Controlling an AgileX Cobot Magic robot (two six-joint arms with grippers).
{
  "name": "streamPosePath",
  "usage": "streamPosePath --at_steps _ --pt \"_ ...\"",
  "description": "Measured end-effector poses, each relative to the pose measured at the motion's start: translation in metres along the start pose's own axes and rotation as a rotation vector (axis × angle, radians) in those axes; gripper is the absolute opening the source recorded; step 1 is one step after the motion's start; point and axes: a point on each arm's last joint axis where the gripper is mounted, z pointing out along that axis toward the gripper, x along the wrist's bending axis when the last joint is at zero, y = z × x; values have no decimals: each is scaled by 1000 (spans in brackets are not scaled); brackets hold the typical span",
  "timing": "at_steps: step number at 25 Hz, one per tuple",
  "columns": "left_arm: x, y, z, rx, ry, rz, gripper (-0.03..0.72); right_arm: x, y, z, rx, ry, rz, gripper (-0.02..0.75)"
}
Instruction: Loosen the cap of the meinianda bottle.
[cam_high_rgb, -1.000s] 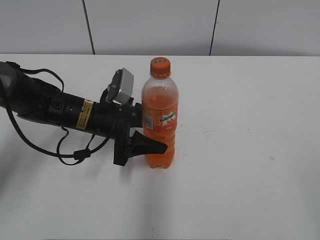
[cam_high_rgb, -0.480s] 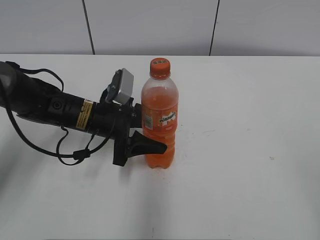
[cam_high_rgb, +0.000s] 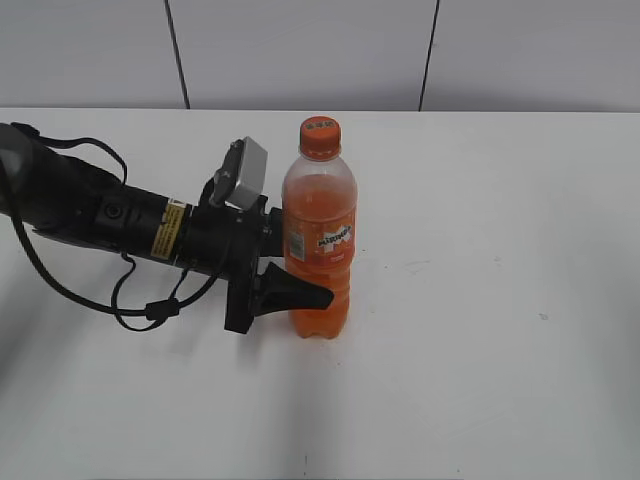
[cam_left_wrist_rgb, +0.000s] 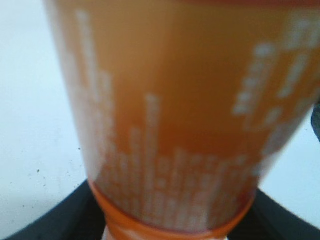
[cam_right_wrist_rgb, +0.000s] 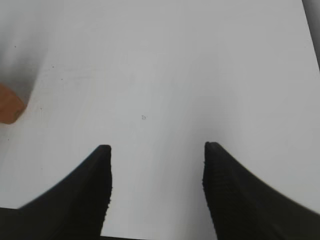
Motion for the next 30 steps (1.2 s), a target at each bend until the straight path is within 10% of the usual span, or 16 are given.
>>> streamPosePath --at_steps 17,30 --pt "-1 0 0 -1 -11 4 409 -3 81 138 508 173 -85 437" --pt "-1 0 0 -1 -12 5 409 121 140 175 443 411 -370 437"
